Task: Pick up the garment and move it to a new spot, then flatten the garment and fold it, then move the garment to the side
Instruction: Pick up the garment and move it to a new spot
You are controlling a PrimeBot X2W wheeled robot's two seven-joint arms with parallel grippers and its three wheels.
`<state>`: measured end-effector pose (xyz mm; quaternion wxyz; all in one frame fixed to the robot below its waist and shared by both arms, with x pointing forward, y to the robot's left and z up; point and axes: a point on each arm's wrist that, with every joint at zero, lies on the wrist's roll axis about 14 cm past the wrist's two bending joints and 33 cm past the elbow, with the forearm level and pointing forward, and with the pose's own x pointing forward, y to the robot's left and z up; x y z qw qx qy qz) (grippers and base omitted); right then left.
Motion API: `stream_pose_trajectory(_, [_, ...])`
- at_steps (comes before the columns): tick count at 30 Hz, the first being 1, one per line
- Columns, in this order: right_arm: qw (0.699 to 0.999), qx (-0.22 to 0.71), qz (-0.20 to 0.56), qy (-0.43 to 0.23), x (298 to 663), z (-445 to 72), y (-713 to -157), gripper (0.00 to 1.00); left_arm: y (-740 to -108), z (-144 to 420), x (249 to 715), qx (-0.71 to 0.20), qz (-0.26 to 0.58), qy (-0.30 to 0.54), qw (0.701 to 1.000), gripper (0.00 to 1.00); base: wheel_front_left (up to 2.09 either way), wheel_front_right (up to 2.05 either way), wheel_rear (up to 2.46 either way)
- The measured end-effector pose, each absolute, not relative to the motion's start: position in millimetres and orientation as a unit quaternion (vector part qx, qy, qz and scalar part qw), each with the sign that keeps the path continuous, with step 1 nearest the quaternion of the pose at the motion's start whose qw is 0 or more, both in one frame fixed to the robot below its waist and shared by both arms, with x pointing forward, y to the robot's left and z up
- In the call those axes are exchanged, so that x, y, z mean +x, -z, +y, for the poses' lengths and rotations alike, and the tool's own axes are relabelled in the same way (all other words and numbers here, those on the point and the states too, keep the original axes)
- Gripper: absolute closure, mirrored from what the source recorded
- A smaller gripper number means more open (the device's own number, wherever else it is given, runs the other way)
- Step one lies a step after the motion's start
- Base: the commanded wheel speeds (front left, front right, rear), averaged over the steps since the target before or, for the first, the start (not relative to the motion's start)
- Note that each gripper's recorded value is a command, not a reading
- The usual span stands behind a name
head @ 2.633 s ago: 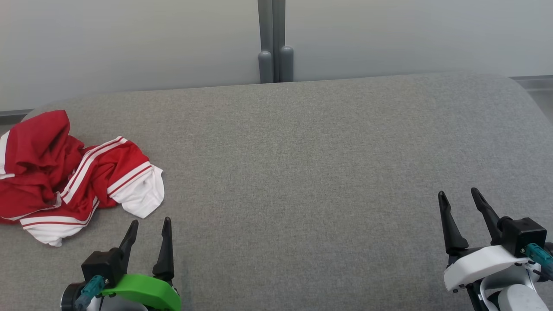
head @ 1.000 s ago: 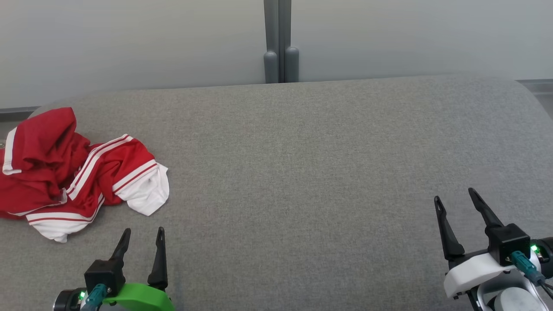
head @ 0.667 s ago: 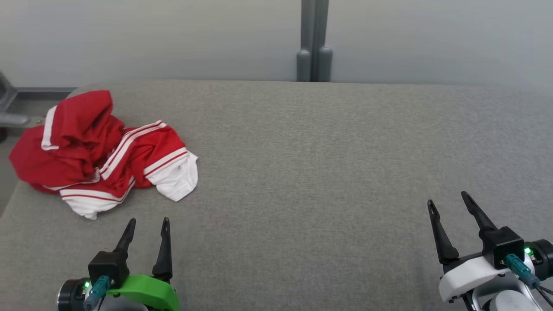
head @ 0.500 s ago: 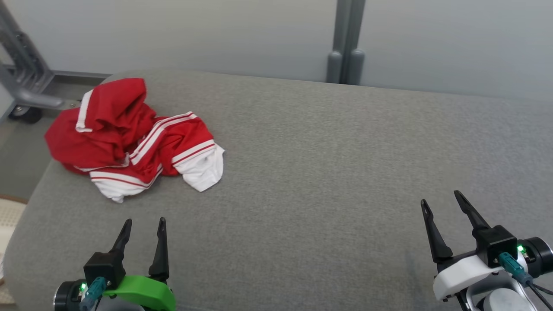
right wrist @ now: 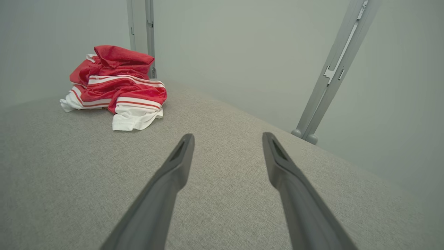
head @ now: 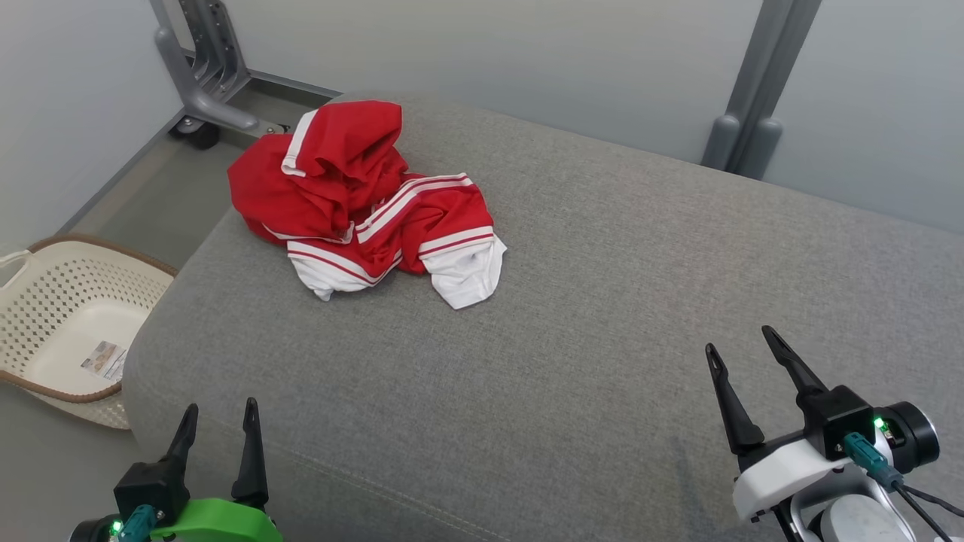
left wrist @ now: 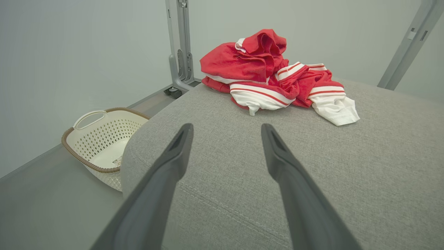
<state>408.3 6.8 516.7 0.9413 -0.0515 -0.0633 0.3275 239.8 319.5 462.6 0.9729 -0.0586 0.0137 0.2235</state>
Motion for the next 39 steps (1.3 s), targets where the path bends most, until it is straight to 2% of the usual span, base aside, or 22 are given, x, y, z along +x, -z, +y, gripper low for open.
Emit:
stream_pose_trajectory(8, [0.941, -0.058, -0.063, -0.328, 420.1, 1.9, -513.7, 0.0, -473.7, 325.6, 257.8, -0.085, -0.007, -0.229, 0.97, 0.0, 0.0, 0.0, 0.0])
stream_pose_trajectory(13, [0.942, -0.065, -0.068, -0.322, 443.2, -5.9, -510.6, 0.0, -498.0, 327.3, 310.3, -0.097, -0.033, -0.206, 0.973, 0.0, 0.0, 0.0, 0.0])
stream_pose_trajectory(16, [0.942, -0.068, -0.071, -0.32, 460.7, -9.2, -506.7, 0.0, -506.8, 324.6, 353.1, -0.099, -0.019, -0.181, 0.978, 0.0, 0.0, 0.0, 0.0])
stream_pose_trajectory(24, [0.946, -0.067, -0.04, -0.313, 496.8, -22.5, -463.3, 0.0, -513.4, 346.8, 452.5, -0.057, 0.049, -0.15, 0.986, 0.0, 0.0, 0.0, 0.0])
stream_pose_trajectory(33, [0.952, -0.052, 0.01, -0.302, 504.6, -36.7, -411.5, 0.0, -469.0, 366.8, 512.5, -0.015, 0.171, -0.145, 0.975, 0.0, 0.0, 0.0, 0.0])
stream_pose_trajectory(39, [0.956, -0.052, 0.032, -0.286, 502.6, -55.4, -391.7, 0.0, -424.7, 369.9, 534.8, -0.028, 0.256, -0.146, 0.955, 0.0, 0.0, 0.0, 0.0])
